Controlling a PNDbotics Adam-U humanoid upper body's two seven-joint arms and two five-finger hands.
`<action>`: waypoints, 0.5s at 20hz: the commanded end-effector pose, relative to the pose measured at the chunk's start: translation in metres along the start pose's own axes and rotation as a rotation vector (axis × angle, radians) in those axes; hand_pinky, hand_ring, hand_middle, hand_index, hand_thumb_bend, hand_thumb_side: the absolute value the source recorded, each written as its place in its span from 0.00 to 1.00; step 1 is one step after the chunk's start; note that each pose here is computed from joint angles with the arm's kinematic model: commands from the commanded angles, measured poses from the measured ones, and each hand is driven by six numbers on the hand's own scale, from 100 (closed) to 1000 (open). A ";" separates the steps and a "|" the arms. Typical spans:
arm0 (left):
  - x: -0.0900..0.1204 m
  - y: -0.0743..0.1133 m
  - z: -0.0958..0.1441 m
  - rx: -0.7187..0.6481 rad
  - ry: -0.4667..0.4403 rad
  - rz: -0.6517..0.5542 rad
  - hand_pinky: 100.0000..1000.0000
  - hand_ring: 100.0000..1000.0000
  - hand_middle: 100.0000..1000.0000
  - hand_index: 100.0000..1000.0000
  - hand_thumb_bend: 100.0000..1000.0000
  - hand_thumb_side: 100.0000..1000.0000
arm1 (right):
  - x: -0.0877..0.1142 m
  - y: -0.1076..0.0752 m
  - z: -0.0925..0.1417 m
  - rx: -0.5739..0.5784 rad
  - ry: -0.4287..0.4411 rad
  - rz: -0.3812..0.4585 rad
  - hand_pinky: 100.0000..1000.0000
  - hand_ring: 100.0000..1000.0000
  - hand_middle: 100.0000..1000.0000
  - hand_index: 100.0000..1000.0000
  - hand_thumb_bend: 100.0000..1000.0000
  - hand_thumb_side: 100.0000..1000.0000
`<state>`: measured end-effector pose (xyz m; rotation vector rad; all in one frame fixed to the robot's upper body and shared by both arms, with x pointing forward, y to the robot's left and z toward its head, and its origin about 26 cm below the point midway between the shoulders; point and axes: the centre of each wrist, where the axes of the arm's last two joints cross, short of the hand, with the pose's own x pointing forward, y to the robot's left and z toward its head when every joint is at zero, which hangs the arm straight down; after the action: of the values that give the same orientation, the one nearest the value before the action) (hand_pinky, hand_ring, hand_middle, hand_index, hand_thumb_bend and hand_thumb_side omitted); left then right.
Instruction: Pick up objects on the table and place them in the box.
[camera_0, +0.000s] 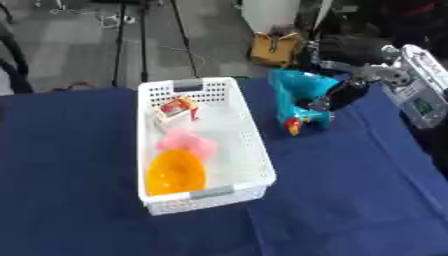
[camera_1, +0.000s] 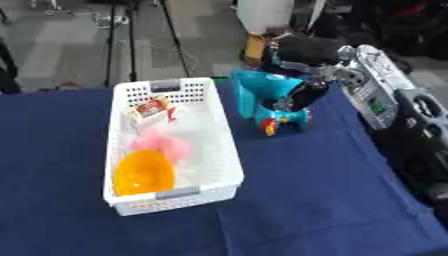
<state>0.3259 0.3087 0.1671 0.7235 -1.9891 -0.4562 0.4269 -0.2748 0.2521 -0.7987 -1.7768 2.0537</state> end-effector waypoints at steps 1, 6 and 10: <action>0.008 0.006 -0.007 0.001 -0.039 -0.009 0.45 0.64 0.71 0.82 0.68 0.70 | 0.003 -0.014 -0.017 0.010 -0.047 0.059 0.00 0.13 0.21 0.40 0.31 0.05; 0.011 0.003 -0.009 -0.008 -0.052 0.003 0.46 0.64 0.71 0.82 0.68 0.70 | 0.014 -0.015 -0.050 0.037 -0.127 0.102 0.00 0.16 0.24 0.42 0.33 0.06; 0.013 0.001 -0.010 -0.017 -0.061 0.013 0.46 0.64 0.71 0.82 0.68 0.70 | 0.024 -0.003 -0.077 0.099 -0.186 0.113 0.40 0.52 0.60 0.75 0.45 0.32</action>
<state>0.3291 0.3018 0.1718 0.6915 -2.0130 -0.4826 0.4509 -0.2013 0.2368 -0.7161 -1.7928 2.2249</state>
